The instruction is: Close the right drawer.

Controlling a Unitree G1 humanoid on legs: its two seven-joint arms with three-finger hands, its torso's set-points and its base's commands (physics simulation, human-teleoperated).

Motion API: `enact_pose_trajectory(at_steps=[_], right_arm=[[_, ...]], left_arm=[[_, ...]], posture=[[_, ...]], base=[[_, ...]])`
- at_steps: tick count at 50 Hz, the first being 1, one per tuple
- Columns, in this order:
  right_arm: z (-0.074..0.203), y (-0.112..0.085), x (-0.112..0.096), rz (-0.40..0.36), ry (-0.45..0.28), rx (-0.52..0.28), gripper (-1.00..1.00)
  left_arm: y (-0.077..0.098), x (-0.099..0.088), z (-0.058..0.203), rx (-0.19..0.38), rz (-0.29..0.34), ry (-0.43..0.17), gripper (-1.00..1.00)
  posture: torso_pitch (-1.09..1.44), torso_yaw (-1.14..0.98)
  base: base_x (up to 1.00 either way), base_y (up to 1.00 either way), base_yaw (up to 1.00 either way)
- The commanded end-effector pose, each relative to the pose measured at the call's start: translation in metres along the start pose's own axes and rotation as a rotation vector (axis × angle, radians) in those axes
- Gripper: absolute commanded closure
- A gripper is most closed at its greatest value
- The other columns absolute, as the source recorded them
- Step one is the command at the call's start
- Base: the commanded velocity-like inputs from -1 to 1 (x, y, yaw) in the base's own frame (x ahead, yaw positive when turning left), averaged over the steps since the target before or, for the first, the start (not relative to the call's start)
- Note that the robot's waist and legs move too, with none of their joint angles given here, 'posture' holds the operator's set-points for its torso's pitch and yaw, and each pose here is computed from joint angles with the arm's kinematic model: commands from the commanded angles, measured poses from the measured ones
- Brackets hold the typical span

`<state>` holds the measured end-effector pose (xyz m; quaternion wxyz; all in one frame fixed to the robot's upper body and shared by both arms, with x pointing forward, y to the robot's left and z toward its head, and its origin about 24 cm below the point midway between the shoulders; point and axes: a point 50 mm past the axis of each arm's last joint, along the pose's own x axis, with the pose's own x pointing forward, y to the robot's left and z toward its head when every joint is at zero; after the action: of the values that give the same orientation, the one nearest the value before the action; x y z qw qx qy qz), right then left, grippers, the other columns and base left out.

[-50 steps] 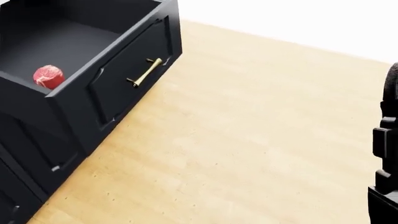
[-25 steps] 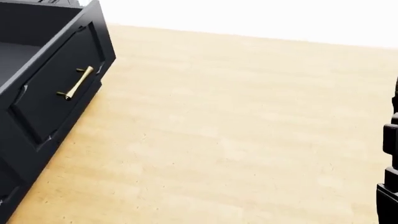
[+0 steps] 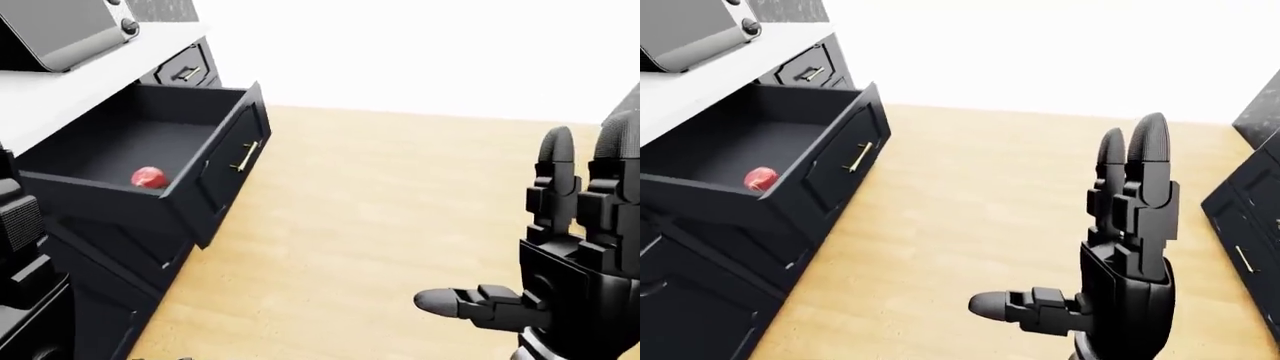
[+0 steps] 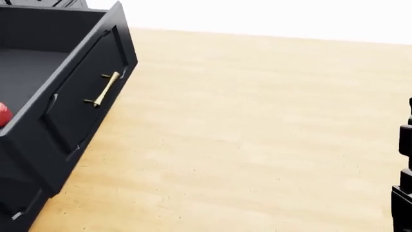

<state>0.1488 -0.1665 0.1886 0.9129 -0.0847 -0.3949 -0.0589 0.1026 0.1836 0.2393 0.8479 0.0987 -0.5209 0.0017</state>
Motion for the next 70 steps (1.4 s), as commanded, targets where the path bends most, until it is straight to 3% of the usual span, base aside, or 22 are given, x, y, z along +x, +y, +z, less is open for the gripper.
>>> enact_pose_trajectory(at_steps=[1,70], right_arm=[[0.0071,0.0013,0.0009,0.003,-0.042,0.007,-1.00],[0.0036,0.0032,-0.0030,0.012,-0.026,-0.005,-1.00]], left_arm=[[0.0010,0.0016,0.0048,0.000,0.001,-0.029,-1.00],[0.0018,-0.0053,0.0095,-0.008,0.001,-0.027,-1.00]], posture=[[0.00,0.00],[0.00,0.00]], base=[[0.04,0.47,0.00],[0.04,0.31,0.00]])
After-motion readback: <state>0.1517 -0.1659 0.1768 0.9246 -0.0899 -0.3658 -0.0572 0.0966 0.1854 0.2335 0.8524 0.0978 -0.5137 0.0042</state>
